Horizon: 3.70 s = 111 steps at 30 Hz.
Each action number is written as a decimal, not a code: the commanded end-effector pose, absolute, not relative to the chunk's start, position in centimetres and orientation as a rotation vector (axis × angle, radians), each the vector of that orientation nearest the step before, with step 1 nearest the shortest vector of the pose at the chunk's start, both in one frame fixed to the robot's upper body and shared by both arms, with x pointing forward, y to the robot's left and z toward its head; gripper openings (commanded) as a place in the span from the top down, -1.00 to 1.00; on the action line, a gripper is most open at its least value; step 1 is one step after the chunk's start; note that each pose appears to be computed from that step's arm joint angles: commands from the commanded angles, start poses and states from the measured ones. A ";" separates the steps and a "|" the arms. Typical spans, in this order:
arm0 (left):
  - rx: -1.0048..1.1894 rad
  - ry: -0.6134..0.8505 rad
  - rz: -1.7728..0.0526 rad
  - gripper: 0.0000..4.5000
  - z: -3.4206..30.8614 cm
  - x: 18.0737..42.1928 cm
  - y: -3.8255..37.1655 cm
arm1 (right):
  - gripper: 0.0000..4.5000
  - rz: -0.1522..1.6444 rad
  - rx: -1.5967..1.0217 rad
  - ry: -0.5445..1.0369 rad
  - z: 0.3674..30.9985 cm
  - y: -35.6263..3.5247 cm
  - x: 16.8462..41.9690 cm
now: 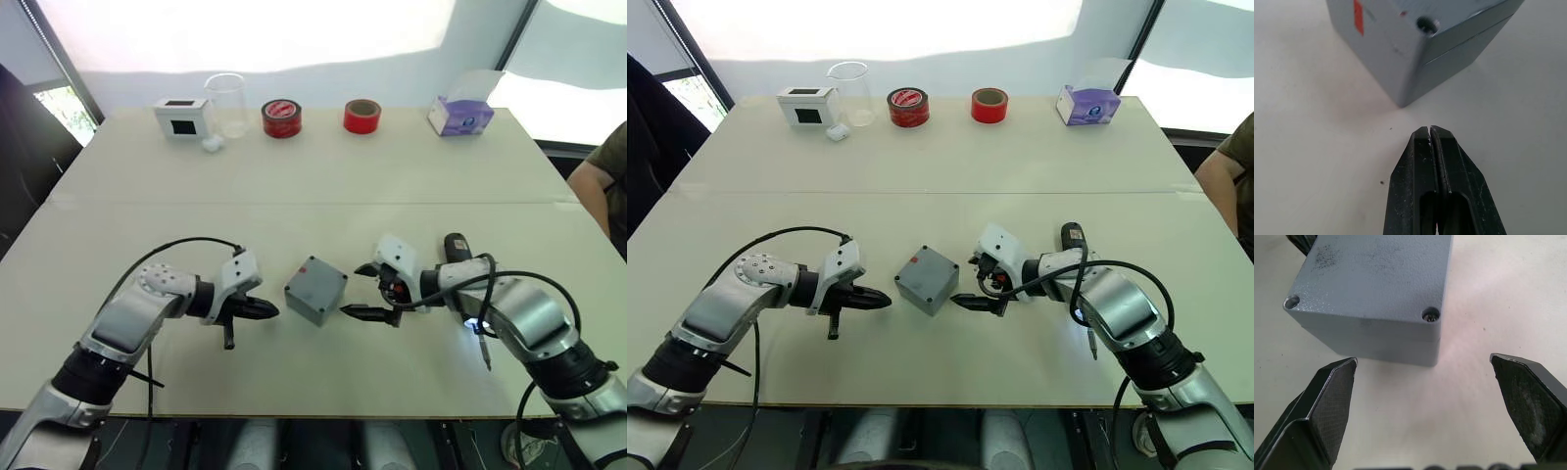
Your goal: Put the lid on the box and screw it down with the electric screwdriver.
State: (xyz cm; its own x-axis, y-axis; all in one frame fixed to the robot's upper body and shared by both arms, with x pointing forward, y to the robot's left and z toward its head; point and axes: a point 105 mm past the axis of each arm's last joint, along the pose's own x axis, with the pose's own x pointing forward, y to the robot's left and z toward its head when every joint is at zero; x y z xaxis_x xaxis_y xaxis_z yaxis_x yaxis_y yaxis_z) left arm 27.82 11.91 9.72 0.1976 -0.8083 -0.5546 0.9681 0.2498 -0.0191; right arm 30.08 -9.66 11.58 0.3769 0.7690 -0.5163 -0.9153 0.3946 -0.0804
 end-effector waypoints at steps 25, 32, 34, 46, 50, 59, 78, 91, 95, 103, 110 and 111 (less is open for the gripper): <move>0.394 0.371 -1.226 1.00 11.4 30.4 9.7 | -0.99 1.306 -0.394 0.437 12.0 -7.5 25.6; 0.408 0.378 -1.192 1.00 12.9 30.2 12.3 | -0.99 1.141 -0.356 0.389 14.9 -11.5 26.9; 0.358 0.339 -1.168 1.00 14.9 30.6 12.7 | -0.99 1.072 -0.306 0.374 16.0 -13.3 27.3; 0.314 0.191 -1.327 1.00 20.0 29.0 9.4 | -0.99 0.696 -0.280 0.270 13.9 -17.7 34.8; 0.328 0.195 -1.334 1.00 20.0 28.7 9.1 | -0.65 0.676 -0.258 0.247 13.6 -17.5 36.0; 0.344 0.187 -1.328 1.00 20.0 28.8 8.9 | 0.41 0.685 -0.253 0.260 13.1 -17.3 36.8; 0.352 0.204 -1.320 1.00 19.3 29.0 9.0 | 0.41 0.688 -0.203 0.288 13.1 -17.7 35.8; 0.359 0.210 -1.326 1.00 19.0 29.0 8.9 | 0.41 0.679 -0.194 0.295 12.9 -17.7 35.5; 0.363 0.219 -1.324 1.00 18.7 29.0 9.0 | 0.78 0.674 -0.193 0.288 13.0 -17.7 35.6; 0.367 0.218 -1.324 1.00 18.7 29.0 9.0 | 0.99 0.656 -0.196 0.283 13.2 -18.0 35.7; 0.360 0.219 -1.323 1.00 18.6 29.0 9.0 | 0.99 0.661 -0.179 0.252 14.3 -17.9 35.3; 0.358 0.219 -1.322 1.00 18.6 29.0 9.0 | 0.99 0.661 -0.189 0.248 14.4 -18.0 35.2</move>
State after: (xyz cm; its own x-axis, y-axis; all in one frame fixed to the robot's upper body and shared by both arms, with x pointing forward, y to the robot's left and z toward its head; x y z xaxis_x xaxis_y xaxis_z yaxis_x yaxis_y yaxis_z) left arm 29.06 8.86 17.96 0.2277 -0.9015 -0.3680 0.9736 0.2049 0.1004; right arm 35.41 -17.87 12.74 0.7464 0.5743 -0.3363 -0.6258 0.7776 -0.0611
